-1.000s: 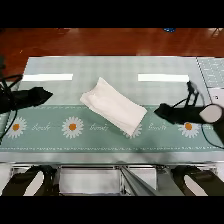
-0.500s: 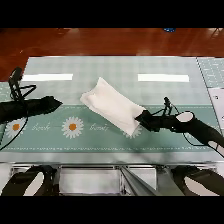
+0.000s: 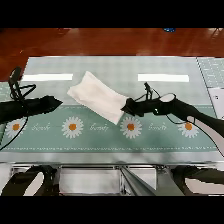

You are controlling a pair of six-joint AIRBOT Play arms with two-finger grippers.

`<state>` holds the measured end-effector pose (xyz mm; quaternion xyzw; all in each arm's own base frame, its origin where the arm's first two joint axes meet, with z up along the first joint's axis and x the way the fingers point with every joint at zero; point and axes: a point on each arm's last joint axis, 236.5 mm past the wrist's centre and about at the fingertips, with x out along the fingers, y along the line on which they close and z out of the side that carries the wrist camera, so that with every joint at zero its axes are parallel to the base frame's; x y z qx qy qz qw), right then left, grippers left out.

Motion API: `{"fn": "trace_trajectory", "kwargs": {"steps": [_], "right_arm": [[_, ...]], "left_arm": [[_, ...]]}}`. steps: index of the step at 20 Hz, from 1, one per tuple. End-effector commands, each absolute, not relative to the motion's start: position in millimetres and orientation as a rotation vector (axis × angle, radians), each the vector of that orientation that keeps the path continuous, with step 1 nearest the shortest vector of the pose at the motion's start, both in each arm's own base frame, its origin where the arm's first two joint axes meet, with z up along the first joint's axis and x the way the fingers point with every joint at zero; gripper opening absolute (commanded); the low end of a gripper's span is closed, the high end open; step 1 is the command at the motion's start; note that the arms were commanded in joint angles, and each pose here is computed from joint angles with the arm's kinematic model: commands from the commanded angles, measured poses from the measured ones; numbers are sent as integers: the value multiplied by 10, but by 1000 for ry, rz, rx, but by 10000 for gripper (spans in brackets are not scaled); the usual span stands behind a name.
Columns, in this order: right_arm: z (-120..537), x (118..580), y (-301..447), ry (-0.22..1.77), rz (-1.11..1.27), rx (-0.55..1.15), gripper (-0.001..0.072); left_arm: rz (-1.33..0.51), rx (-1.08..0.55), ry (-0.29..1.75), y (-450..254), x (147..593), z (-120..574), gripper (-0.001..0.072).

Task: Fold the shirts.

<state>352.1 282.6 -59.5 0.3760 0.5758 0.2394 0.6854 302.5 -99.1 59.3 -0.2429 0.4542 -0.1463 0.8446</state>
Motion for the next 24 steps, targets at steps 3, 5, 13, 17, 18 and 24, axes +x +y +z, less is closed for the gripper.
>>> {"fn": "trace_trajectory", "kwargs": {"steps": [3, 5, 13, 17, 18, 24], "right_arm": [[355, 4173, 3147, 1114, 700, 714, 19], [743, 4424, 3014, 1049, 688, 640, 19], [2152, 4967, 1706, 856, 583, 571, 19], [2371, 4918, 818, 865, 447, 626, 19], [2420, 4874, 583, 859, 401, 654, 19], [2684, 4350, -643, 809, 95, 761, 19]], "left_arm": [[-309, -512, 959, -990, 3024, 589, 25], [-309, -512, 959, -990, 3024, 589, 25], [-314, -508, 965, -997, 3008, 583, 25], [-305, -509, 947, -978, 3048, 602, 25], [-299, -509, 931, -963, 3081, 619, 25], [-289, -510, 909, -940, 3127, 643, 25]]}}
